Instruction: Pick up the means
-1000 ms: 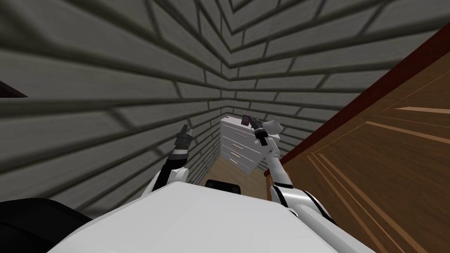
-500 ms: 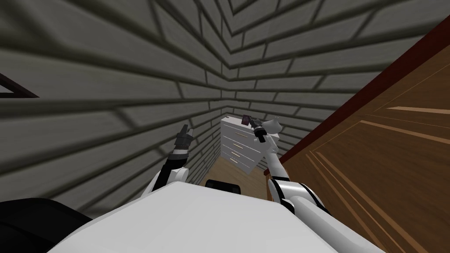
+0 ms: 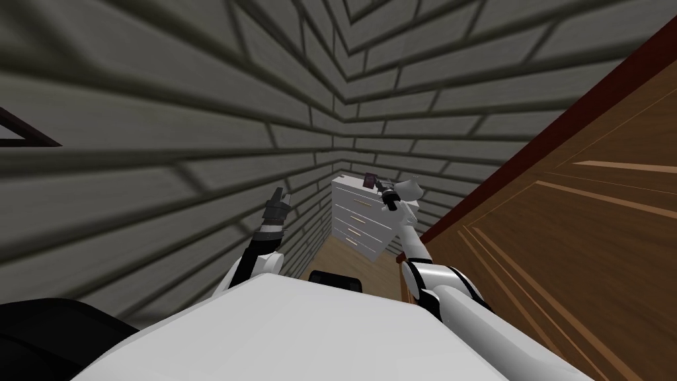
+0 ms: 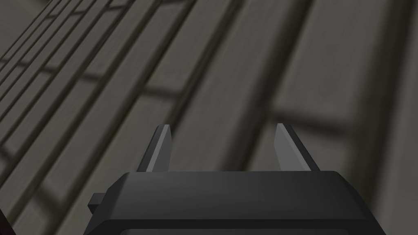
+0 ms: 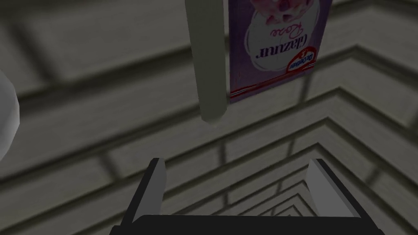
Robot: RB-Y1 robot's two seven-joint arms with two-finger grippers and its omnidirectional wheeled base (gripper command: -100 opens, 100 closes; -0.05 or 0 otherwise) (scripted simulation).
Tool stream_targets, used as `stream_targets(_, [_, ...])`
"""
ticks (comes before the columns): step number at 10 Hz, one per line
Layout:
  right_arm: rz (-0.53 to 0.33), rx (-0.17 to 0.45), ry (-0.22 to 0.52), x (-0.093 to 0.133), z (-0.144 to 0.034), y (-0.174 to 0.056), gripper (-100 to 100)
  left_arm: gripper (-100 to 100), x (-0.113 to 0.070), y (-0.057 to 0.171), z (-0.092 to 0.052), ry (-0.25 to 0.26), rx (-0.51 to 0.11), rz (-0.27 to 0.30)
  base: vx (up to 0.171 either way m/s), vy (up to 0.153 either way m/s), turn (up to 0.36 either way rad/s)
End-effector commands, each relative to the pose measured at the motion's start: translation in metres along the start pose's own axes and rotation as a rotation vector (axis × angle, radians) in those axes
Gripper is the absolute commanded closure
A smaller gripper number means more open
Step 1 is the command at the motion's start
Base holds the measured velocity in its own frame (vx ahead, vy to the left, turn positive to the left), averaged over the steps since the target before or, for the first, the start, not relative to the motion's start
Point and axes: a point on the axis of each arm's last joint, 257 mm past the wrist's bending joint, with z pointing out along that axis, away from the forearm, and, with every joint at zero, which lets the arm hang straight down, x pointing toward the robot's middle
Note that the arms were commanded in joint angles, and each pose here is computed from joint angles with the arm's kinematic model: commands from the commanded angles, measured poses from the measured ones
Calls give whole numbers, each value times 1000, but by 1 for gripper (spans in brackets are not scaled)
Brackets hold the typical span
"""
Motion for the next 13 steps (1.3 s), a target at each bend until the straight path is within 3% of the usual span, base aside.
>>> stream_targets(1, [-57, 32, 34, 9, 7, -8, -100, 0, 0, 0, 0, 0, 0, 0, -4, -2, -13])
stream_targets(8, [-194, 115, 176, 56, 14, -33, -100, 0, 0, 0, 0, 0, 0, 0, -3, 0, -7])
stream_targets(13, [-213, 125, 197, 63, 14, -36, -100, 0, 0, 0, 0, 0, 0, 0, 1, 3, 3])
